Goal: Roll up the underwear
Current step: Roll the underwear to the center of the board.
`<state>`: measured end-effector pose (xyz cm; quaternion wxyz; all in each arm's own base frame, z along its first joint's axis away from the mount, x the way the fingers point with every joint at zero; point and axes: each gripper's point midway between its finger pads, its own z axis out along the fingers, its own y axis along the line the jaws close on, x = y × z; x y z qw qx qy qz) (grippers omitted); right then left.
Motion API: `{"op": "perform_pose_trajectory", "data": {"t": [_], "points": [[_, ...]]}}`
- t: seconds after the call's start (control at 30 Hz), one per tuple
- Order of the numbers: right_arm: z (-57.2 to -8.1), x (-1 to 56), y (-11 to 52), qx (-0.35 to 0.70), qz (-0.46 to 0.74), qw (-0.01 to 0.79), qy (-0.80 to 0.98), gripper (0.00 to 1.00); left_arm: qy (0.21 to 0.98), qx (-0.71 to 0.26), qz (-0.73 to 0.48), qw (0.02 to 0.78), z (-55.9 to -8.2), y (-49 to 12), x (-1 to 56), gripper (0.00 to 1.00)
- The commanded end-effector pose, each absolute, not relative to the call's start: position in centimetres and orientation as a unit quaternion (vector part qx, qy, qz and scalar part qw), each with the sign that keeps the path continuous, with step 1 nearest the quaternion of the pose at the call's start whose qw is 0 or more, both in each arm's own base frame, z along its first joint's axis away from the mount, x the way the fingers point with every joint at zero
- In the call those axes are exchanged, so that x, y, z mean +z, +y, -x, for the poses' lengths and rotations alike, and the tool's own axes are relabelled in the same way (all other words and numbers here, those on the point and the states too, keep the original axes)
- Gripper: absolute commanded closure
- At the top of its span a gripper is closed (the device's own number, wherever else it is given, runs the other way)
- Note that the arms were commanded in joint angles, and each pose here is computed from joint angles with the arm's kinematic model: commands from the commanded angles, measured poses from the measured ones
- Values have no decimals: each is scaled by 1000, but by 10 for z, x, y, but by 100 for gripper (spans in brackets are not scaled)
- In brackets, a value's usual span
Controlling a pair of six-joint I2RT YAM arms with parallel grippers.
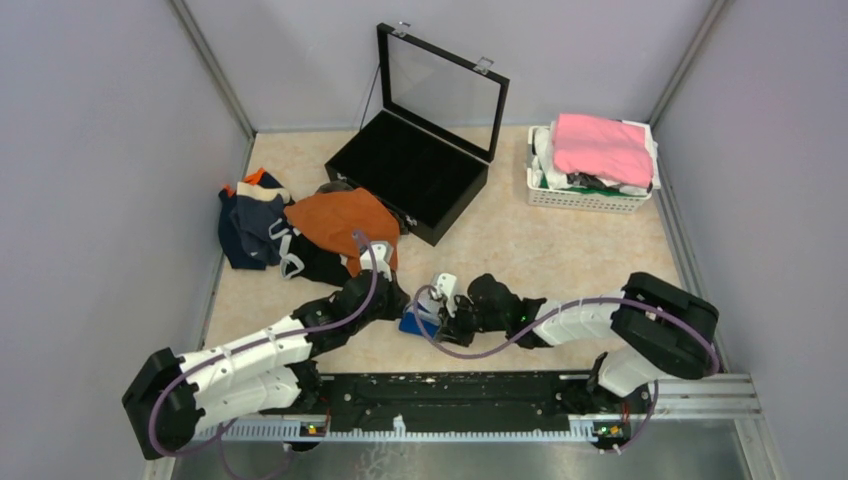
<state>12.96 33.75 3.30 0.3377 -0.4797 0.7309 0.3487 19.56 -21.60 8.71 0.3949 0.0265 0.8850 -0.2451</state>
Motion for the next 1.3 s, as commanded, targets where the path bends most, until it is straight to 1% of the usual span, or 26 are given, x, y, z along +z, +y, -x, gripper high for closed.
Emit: {"op": "perform_pose_trajectory", "data": {"t": [0.0, 0.27, 0.5, 0.63, 0.87, 1.27], "points": [[-118, 12, 328, 384, 423, 239, 785, 100, 867, -273, -51, 413, -197, -226, 103, 100], [-136, 17, 327, 420, 337, 211, 816, 100, 852, -325, -114, 395, -183, -248, 111, 100], [-144, 7, 321, 413, 279, 179, 848, 100, 835, -354, -139, 397, -179, -260, 118, 100], [-150, 3, 316, 408, 243, 173, 863, 100, 834, -369, -156, 380, -172, -266, 115, 100], [-153, 2, 315, 412, 210, 164, 871, 100, 845, -358, -155, 366, -168, -261, 98, 100], [-153, -1, 314, 410, 202, 156, 876, 100, 860, -339, -138, 357, -168, -253, 80, 100]]}}
